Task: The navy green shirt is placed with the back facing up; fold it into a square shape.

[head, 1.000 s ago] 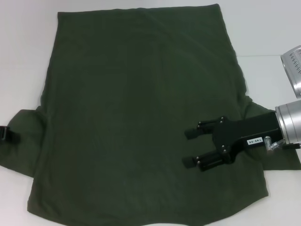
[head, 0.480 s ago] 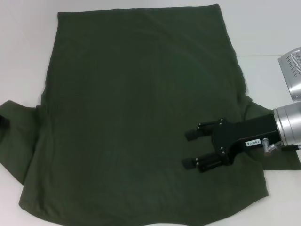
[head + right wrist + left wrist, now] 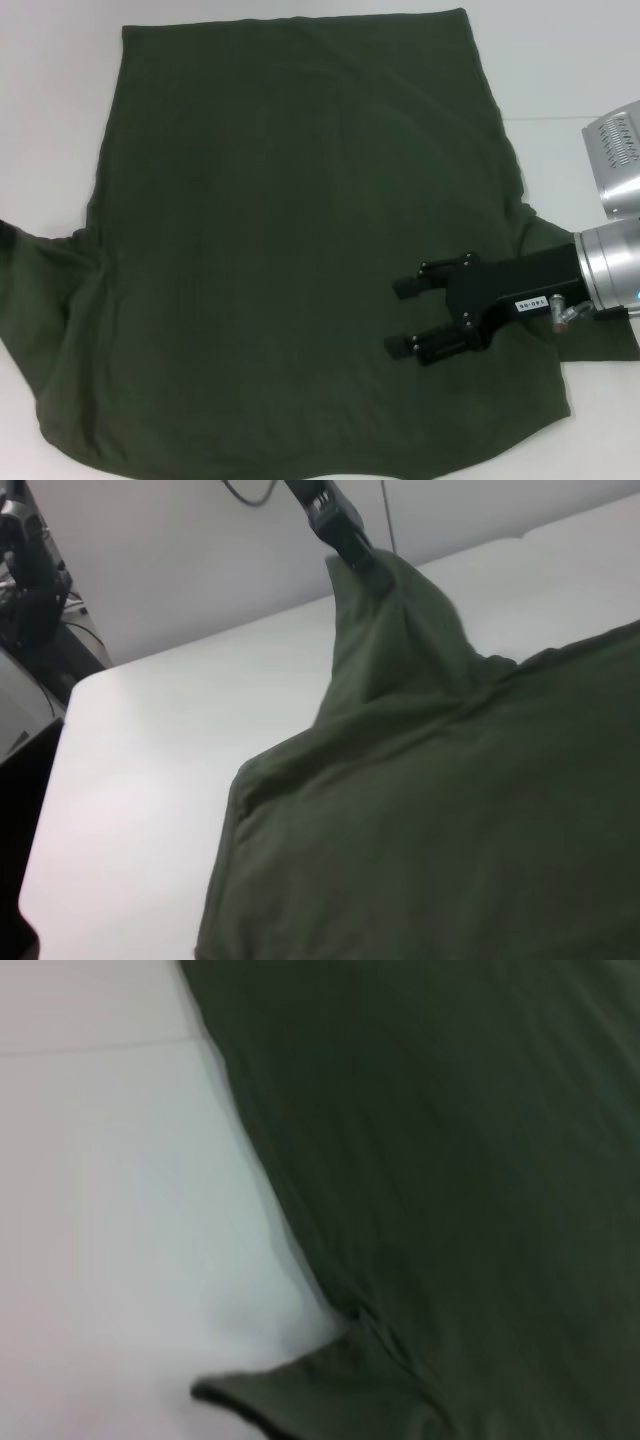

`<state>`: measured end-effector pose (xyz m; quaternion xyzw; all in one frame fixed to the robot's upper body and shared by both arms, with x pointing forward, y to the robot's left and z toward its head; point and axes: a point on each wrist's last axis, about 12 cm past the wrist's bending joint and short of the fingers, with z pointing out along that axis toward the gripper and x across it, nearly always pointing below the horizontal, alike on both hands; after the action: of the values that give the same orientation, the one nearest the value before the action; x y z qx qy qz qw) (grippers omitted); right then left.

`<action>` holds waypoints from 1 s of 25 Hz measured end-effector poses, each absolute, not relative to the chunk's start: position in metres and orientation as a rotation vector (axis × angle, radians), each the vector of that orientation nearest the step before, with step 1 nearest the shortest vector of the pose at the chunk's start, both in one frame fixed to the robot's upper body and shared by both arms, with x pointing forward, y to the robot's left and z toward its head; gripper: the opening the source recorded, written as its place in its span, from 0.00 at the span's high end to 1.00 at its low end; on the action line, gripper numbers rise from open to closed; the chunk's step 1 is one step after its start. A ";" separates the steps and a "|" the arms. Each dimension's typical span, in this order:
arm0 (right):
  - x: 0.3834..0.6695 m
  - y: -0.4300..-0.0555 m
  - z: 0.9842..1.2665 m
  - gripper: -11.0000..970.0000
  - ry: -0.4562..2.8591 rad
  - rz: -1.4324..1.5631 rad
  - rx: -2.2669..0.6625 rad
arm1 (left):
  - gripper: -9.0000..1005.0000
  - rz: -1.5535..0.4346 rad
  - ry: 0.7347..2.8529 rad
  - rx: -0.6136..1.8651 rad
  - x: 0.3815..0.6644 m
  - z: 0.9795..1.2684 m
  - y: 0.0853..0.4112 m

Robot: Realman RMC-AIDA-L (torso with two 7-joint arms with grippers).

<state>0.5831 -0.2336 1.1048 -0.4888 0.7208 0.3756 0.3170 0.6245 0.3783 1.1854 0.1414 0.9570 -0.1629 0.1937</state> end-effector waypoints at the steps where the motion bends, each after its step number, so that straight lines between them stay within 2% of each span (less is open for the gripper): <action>1: 0.583 -0.233 1.104 0.06 1.900 0.984 -1.287 | 0.99 -0.446 2.690 0.399 0.625 1.188 0.378; 9: 0.583 -0.229 1.101 0.06 1.899 0.963 -1.304 | 0.99 -0.423 2.737 0.450 0.638 1.212 0.357; 16: 0.584 -0.225 1.102 0.06 1.887 0.964 -1.309 | 0.99 -0.489 2.774 0.495 0.646 1.229 0.329; 25: 0.583 -0.222 1.100 0.06 1.856 0.945 -1.342 | 0.99 -0.530 2.846 0.541 0.655 1.225 0.281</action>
<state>0.5831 -0.2219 1.1000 -0.5120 0.7081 0.3606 0.3262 0.6552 0.2809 1.2248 0.1830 0.9617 -0.1791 0.0982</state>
